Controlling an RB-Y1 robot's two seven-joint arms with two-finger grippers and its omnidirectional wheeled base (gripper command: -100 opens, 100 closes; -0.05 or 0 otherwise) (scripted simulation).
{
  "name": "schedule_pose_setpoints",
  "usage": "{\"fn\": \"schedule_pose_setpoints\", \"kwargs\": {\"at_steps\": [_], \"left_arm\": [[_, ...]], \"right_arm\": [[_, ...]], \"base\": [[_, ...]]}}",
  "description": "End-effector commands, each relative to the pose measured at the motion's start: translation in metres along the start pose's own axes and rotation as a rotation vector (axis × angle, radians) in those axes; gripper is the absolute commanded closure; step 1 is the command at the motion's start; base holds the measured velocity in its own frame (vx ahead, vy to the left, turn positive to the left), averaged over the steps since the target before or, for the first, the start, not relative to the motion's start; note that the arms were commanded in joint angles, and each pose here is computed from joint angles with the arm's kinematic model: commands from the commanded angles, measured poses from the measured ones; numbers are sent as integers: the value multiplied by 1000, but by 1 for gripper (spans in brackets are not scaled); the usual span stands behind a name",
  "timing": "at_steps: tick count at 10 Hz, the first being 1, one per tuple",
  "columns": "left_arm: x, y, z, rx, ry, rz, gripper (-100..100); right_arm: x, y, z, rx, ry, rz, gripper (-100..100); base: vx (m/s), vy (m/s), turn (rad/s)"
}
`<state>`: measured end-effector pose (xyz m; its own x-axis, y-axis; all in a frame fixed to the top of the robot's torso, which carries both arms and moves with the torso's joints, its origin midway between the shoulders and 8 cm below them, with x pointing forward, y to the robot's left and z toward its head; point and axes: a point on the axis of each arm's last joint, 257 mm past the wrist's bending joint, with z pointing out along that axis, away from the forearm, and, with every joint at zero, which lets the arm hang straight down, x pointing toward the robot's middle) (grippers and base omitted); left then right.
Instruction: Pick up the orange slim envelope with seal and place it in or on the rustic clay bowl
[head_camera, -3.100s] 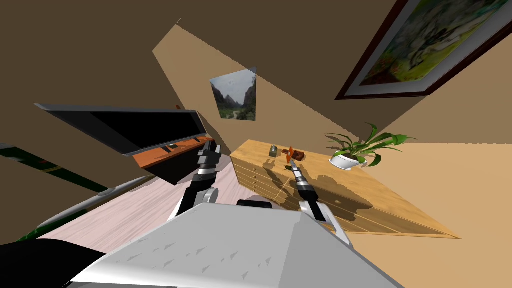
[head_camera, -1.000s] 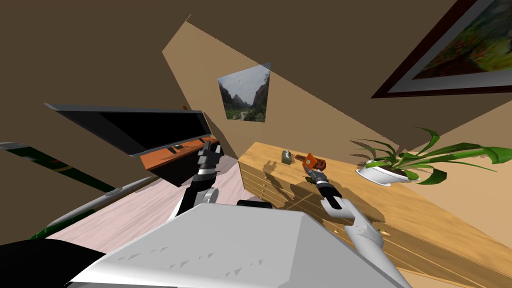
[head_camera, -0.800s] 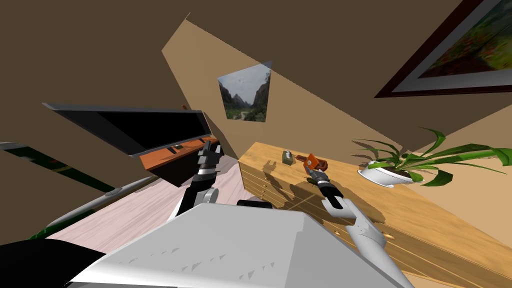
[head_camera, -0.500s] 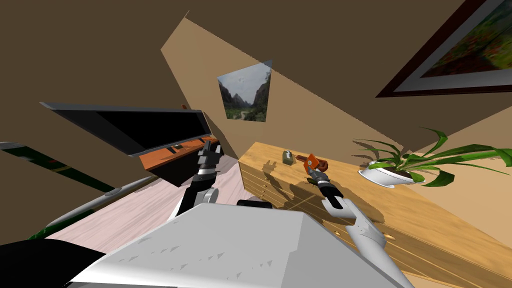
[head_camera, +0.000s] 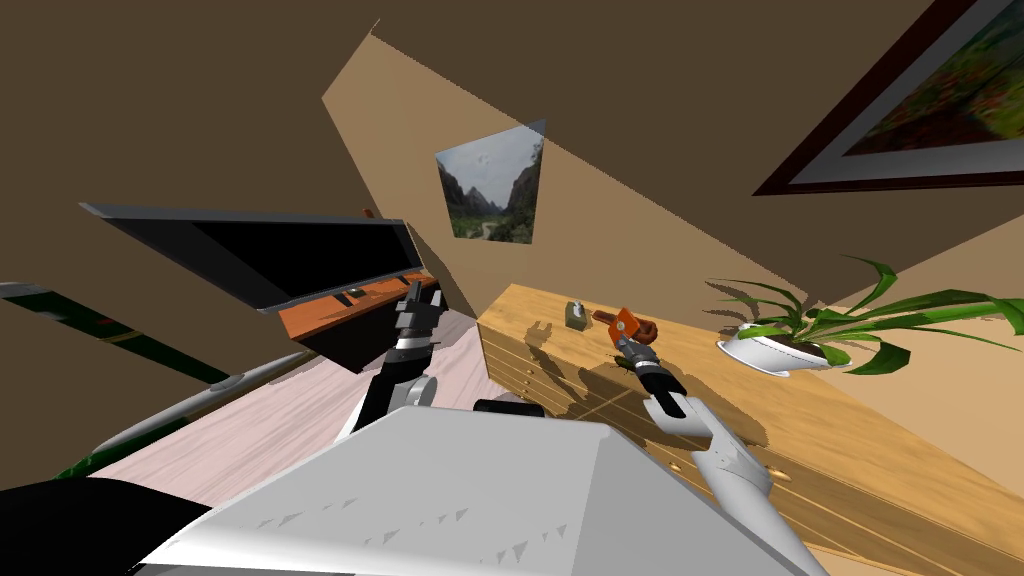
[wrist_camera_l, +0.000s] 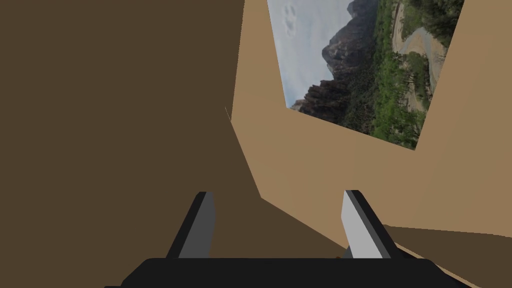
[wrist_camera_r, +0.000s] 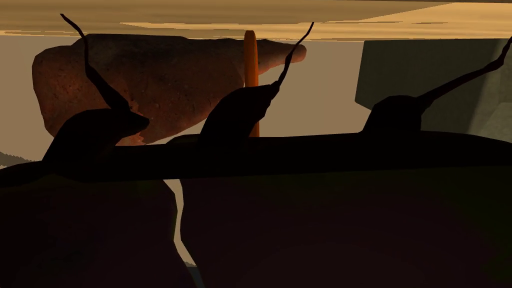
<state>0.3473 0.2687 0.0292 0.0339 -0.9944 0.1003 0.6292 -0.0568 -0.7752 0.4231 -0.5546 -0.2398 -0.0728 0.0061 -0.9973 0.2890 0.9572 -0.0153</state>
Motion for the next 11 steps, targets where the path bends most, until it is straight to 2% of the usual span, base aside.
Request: {"fn": "schedule_pose_setpoints", "kwargs": {"at_steps": [1,2,3,5,8,10,11], "left_arm": [[0,0,0,0,0,0,0],[0,0,0,0,0,0,0],[0,0,0,0,0,0,0],[0,0,0,0,0,0,0],[0,0,0,0,0,0,0],[0,0,0,0,0,0,0],[0,0,0,0,0,0,0]], "right_arm": [[0,0,0,0,0,0,100],[0,0,0,0,0,0,0],[6,-14,0,16,24,-41,100],[10,-25,-1,30,41,-70,100],[17,-53,-1,65,81,-137,100],[18,-83,-2,104,116,-197,100],[18,-89,-2,112,123,-210,100]], "base": [[0,0,0],[0,0,0],[-23,49,-3],[-52,79,-18],[-55,67,-15],[-49,46,-1],[-56,35,-16]]}}
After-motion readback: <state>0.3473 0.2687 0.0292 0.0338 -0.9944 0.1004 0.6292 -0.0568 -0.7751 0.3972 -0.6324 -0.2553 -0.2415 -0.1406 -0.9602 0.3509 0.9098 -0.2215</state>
